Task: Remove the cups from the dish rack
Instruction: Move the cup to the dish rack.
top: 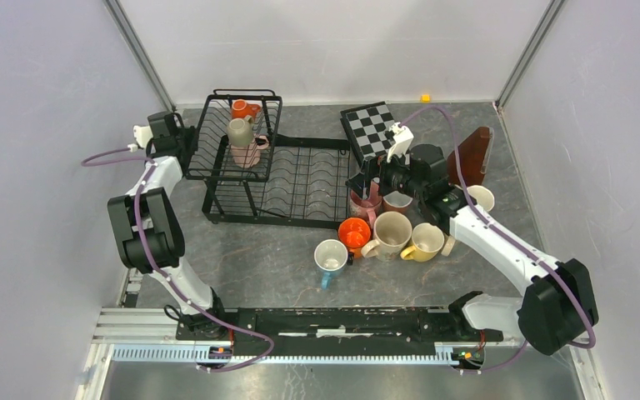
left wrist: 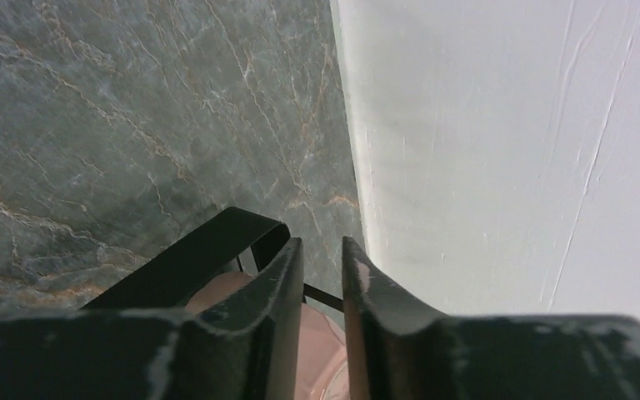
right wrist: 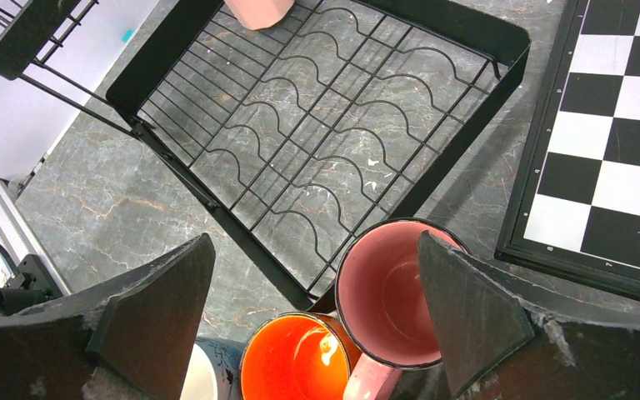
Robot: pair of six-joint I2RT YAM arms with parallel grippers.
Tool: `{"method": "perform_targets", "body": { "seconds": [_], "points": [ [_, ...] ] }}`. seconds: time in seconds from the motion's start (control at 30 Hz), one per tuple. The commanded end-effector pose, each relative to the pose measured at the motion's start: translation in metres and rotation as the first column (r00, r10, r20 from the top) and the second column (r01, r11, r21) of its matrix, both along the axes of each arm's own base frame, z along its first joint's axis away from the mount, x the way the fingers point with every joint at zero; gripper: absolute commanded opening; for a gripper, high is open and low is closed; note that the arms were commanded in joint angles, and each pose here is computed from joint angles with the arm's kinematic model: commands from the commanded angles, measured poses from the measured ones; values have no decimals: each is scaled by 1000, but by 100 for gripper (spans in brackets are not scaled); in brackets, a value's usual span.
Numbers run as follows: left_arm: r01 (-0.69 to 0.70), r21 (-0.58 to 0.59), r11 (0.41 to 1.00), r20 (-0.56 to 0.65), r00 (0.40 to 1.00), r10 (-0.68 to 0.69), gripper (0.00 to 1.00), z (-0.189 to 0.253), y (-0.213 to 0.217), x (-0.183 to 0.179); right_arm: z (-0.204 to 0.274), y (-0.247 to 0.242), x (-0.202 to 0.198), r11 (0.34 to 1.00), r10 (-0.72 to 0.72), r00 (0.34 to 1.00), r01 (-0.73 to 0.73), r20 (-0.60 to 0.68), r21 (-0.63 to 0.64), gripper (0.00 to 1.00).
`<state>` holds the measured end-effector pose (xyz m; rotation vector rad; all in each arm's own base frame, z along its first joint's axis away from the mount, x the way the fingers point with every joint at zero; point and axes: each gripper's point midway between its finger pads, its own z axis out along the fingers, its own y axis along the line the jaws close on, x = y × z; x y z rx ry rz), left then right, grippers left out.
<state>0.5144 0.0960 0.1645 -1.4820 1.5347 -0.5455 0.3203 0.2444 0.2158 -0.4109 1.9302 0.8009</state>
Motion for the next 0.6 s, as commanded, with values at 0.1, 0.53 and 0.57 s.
{"method": "perform_targets", "body": {
  "seconds": [0.1,0.53,0.57],
  "points": [
    [29,-81,996,-3,1000,-29,19,-23,-23,6,8,5,-2,999,22,999,-23,39,27,98],
    [-25,-151,988,-9,1000,24,12,-42,-25,-6,1,5,-5,999,30,999,-30,30,20,98],
    [-30,-163,986,-4,1000,30,11,-44,-25,-6,1,5,-5,999,31,999,-32,31,22,98]
  ]
}}
